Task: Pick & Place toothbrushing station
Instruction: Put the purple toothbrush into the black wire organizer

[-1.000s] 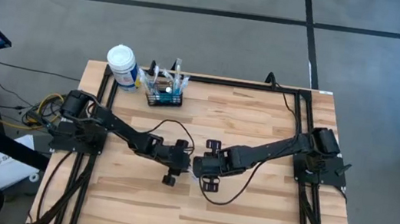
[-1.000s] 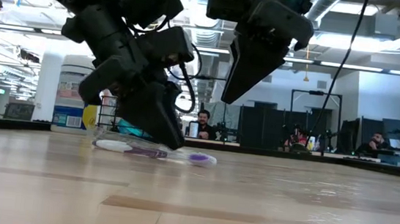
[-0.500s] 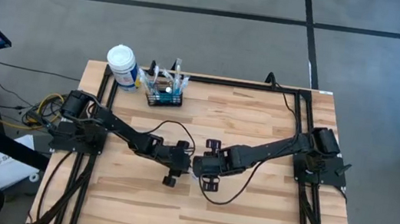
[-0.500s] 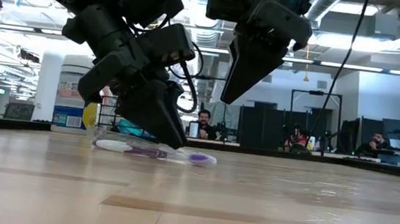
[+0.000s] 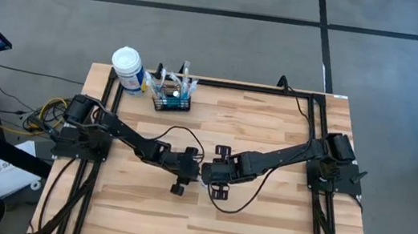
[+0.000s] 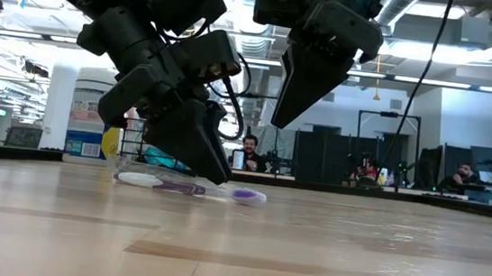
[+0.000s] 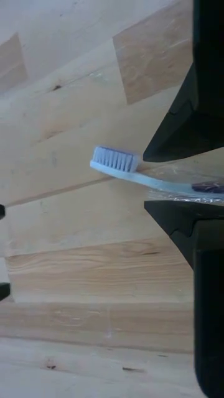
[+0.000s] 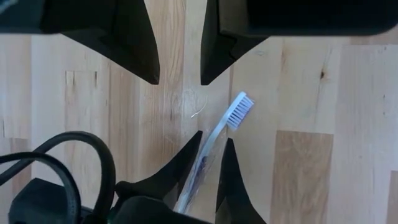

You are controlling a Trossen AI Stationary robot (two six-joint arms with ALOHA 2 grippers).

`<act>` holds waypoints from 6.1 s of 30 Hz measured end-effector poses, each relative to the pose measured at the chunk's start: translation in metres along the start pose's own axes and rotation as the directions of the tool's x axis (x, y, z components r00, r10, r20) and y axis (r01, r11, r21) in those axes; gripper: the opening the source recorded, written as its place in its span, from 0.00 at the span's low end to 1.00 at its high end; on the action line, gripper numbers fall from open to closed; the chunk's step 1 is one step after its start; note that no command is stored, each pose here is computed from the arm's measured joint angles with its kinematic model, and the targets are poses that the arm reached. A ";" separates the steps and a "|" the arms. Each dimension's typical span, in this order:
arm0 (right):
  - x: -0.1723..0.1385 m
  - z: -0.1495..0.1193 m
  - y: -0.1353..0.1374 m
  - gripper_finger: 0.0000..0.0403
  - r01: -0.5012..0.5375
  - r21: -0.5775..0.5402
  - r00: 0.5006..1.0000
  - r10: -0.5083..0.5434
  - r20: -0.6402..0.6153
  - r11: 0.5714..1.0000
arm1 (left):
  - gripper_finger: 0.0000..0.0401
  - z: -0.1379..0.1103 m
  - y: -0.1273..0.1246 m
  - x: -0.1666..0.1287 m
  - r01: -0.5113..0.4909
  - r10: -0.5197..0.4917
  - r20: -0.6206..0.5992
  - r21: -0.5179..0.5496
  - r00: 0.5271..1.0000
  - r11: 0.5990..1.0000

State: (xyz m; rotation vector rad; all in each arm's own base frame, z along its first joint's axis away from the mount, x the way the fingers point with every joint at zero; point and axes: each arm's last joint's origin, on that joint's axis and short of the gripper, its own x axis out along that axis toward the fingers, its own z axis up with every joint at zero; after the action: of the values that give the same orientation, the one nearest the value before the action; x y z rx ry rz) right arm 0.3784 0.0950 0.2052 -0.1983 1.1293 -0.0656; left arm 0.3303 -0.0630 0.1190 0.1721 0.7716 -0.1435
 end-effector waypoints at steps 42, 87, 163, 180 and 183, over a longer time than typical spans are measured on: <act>0.000 -0.001 0.001 0.27 0.000 -0.003 1.000 0.000 -0.007 1.000 | 0.03 0.001 -0.001 0.021 -0.020 0.020 0.001 0.007 1.000 1.000; -0.002 0.002 0.009 0.27 -0.013 -0.029 0.999 0.015 0.038 1.000 | 0.01 -0.013 0.055 -0.159 -0.366 0.536 0.570 -0.393 0.623 0.843; -0.015 0.080 -0.106 0.26 -0.060 0.072 0.596 -0.022 0.803 0.996 | 0.01 -0.038 0.042 -0.203 -0.167 0.329 0.928 -0.301 0.175 0.939; -0.014 0.080 -0.106 0.26 -0.061 0.069 0.605 -0.018 0.796 0.996 | 0.02 -0.007 0.044 -0.181 -0.200 0.312 0.929 -0.273 0.198 0.941; -0.013 0.079 -0.106 0.26 -0.056 0.064 0.610 -0.017 0.792 0.996 | 0.02 -0.007 0.044 -0.179 -0.200 0.311 0.929 -0.272 0.201 0.941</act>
State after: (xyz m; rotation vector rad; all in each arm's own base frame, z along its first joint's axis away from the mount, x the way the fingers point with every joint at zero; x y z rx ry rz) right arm 0.4492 0.0030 0.2698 -0.1146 0.2166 0.0016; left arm 0.2073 -0.0066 0.2443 0.0856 -0.5717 0.1299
